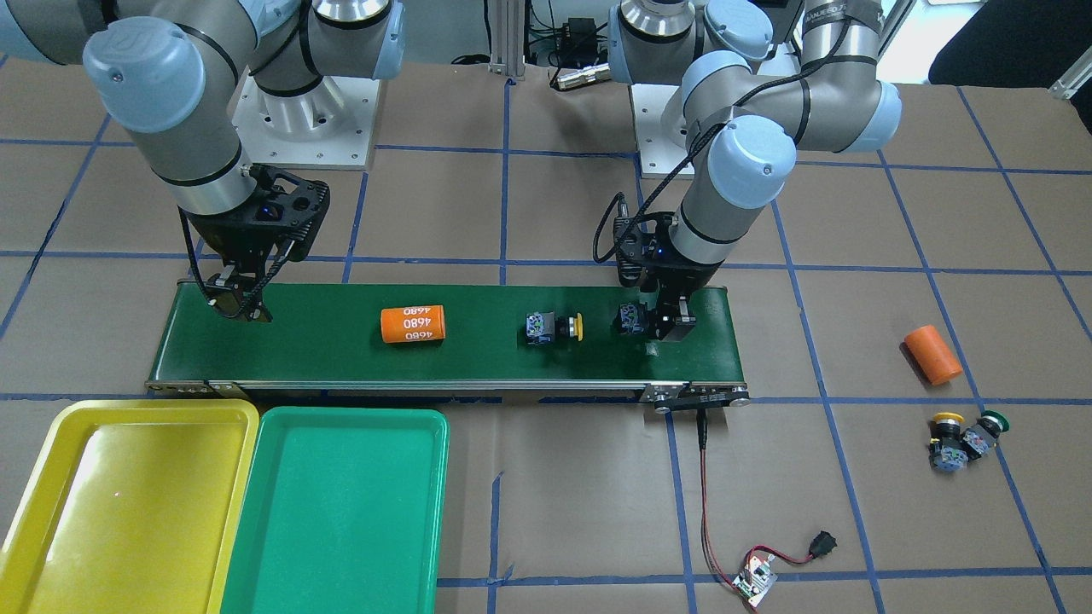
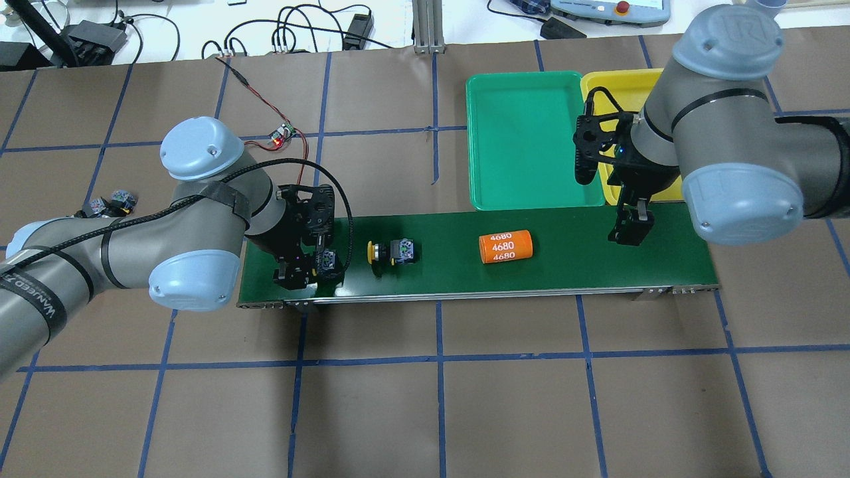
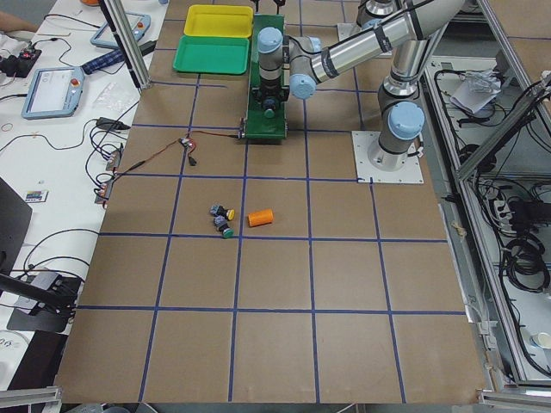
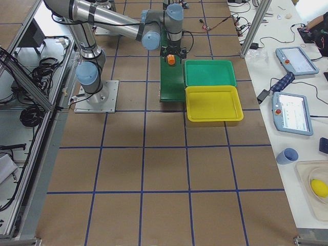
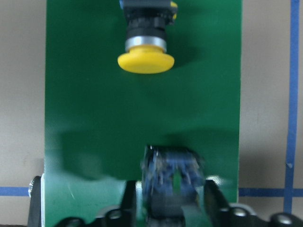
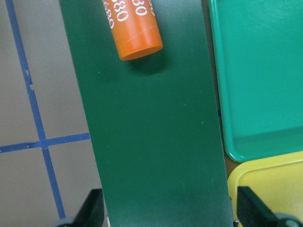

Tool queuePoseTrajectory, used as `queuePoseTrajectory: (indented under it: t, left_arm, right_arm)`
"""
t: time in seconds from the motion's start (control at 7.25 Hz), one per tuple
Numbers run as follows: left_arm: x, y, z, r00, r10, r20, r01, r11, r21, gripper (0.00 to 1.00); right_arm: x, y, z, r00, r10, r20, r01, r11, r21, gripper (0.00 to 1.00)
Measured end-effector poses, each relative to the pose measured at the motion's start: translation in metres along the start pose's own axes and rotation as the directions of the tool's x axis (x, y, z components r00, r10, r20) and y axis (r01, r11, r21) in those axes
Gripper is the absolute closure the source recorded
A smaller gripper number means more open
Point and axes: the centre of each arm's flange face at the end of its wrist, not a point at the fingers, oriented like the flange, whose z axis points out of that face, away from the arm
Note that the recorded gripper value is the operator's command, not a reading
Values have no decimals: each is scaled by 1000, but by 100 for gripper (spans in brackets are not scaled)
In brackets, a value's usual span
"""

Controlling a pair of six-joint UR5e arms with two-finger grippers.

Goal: Sort buttons by color to trays
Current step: 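Position the right gripper over the battery while the left reaches the buttons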

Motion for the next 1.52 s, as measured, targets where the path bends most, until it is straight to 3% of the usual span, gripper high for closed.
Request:
queuePoseTrajectory:
  t: [0.28,0.69,1.1,1.24,1.38,1.52]
  left_arm:
    - [-25,28,-37,996,-79,34,79,997,3,0]
    - [-90,169,-91,937,-348,-2,348,937,2,0]
    - [-138,267,-69,812,-582,-42,581,813,-30,0]
    - [-153,297,-63,788,-615,-38,613,788,-47,0]
    - [-163,336,-59,786,-618,-30,614,785,-76,0]
    - [-166,382,-55,802,-596,-32,591,801,-97,0]
  right_arm:
    - [-5,6,16,997,-72,-15,72,997,0,0]
    - [-7,9,33,995,-94,-13,94,996,-2,1]
    - [-2,8,52,993,-120,9,120,993,-13,0]
    - [-1,9,59,989,-147,24,147,989,-31,0]
    - [-1,9,63,986,-162,34,164,986,-42,0]
    - [0,9,66,985,-170,41,172,984,-46,0]
